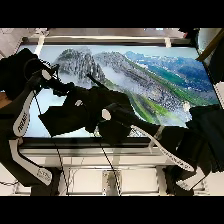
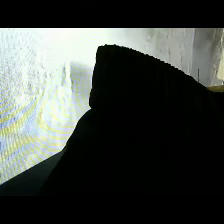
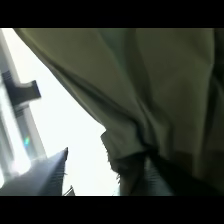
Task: Fold the clothes and pants, and hang the long-sleeved shirts on hangers.
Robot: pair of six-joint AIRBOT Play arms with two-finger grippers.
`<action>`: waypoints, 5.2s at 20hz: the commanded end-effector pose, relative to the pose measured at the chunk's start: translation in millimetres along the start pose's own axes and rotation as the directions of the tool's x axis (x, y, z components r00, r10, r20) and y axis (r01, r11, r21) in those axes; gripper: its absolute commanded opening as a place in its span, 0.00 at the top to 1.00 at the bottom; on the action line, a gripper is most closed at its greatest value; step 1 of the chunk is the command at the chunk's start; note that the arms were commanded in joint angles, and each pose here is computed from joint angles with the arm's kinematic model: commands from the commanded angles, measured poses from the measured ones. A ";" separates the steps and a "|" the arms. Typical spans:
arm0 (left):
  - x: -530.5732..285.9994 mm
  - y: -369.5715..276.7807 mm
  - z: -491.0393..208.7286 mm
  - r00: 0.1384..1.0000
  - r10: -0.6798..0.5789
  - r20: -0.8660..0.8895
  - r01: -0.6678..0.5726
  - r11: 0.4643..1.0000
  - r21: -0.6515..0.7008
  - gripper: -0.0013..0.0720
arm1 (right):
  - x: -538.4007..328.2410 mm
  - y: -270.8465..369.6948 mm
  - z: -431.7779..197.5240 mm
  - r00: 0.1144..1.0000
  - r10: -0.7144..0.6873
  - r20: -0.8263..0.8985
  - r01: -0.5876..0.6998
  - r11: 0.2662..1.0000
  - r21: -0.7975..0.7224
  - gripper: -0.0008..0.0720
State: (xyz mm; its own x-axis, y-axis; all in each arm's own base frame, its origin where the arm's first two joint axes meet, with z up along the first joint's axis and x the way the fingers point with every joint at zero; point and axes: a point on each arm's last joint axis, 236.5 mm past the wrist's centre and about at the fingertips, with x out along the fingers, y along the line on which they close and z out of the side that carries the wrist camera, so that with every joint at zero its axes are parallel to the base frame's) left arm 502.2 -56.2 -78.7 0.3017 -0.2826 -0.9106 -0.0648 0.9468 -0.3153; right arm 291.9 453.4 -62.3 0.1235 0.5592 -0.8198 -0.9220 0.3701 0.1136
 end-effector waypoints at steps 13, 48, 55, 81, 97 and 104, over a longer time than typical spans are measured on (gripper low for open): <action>-90.3 -26.3 14.4 0.993 -0.044 0.108 0.040 0.999 0.036 0.96 | -158.8 -152.9 -65.4 0.881 -0.373 -0.290 0.394 0.919 0.015 0.98; -50.9 -128.4 -163.1 0.919 -0.270 0.287 0.366 0.852 -0.373 0.09 | -214.2 -96.6 -162.6 0.997 0.027 0.069 -0.072 0.601 0.796 0.11; -6.8 -131.8 -178.3 0.940 -0.237 0.244 0.327 0.827 -0.457 0.10 | -140.1 -69.3 -118.6 0.985 -0.111 0.128 -0.005 0.739 0.674 0.09; -1.4 -141.2 -152.7 0.928 -0.239 0.286 0.357 0.788 -0.501 0.96 | -111.7 -79.8 -122.9 0.983 -0.159 0.094 0.026 0.623 0.782 0.50; -1.4 -142.9 -153.7 0.928 -0.241 0.285 0.358 0.792 -0.495 0.96 | -126.9 -47.7 -129.9 0.998 -0.047 0.033 -0.004 0.523 0.852 0.29; -1.4 -142.9 -153.7 0.928 -0.241 0.285 0.358 0.792 -0.495 0.96 | -95.4 -90.9 -134.0 0.985 -0.169 0.045 0.033 0.432 0.901 0.30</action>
State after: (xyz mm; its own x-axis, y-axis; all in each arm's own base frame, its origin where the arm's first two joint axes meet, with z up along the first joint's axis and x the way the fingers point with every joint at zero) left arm 364.5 -214.7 -74.1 0.5656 -0.4462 -0.6935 -0.4151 0.5726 -0.7070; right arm 297.9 266.4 -58.3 0.2460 0.5329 -0.8096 -0.1220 0.8457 0.5195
